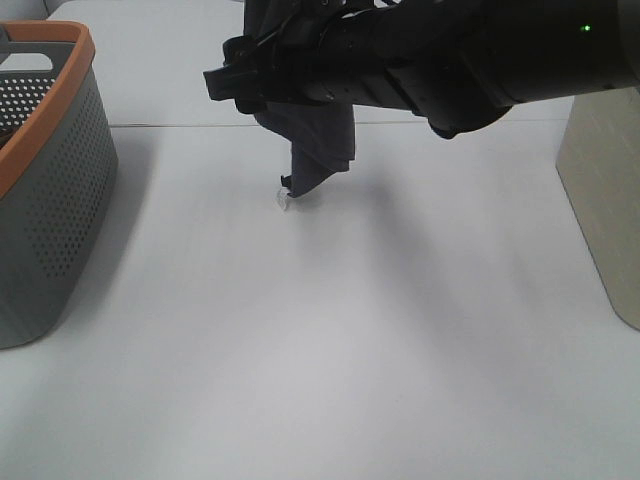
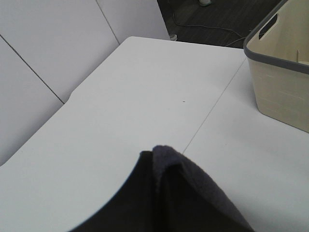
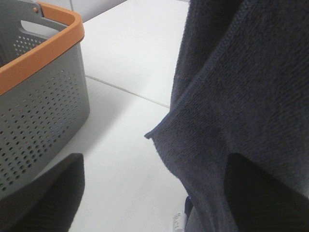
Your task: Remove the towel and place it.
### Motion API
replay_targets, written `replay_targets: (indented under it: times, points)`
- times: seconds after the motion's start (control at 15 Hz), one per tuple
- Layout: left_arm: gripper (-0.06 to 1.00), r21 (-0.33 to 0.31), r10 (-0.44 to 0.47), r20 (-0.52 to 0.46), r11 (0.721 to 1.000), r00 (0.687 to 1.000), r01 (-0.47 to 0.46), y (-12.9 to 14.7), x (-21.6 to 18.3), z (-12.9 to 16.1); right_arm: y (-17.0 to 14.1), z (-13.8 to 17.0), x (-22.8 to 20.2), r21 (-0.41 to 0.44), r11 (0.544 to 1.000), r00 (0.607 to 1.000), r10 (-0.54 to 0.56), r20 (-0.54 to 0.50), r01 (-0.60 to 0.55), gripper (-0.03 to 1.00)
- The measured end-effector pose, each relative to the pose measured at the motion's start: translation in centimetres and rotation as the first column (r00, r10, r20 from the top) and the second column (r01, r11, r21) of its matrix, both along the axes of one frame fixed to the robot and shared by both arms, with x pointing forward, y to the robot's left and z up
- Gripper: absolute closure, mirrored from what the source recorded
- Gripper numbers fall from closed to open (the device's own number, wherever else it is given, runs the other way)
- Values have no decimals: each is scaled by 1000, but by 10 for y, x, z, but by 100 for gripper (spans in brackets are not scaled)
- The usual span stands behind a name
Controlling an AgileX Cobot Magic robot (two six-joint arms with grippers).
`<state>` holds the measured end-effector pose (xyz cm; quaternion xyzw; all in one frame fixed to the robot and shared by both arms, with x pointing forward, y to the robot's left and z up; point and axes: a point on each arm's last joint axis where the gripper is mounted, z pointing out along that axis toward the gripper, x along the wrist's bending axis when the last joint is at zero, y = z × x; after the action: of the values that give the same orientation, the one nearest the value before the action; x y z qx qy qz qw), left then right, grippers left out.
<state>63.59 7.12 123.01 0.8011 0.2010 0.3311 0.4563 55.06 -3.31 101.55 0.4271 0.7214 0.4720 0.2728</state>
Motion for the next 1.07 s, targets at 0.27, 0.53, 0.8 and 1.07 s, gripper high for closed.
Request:
replay_targets:
  times: [0.27, 0.53, 0.8, 1.07]
  points:
    - [94, 0, 0, 0, 1000, 1000, 0, 0, 0, 0, 12, -11, 12, 52, 998, 999, -24, -41, 26, 26]
    - [94, -4, -2, -2, 1000, 1000, 2, 0, 0, 0, 20, -24, 26, 75, 994, 996, -82, -41, 85, 26]
    - [94, -8, 0, -5, 1000, 1000, 0, 0, 0, 0, 13, -32, 34, 93, 974, 978, -208, -19, 209, 26]
    - [94, -33, 12, -27, 999, 1000, -13, 0, 0, 0, 9, -35, 36, 114, 954, 960, -277, -34, 279, 26]
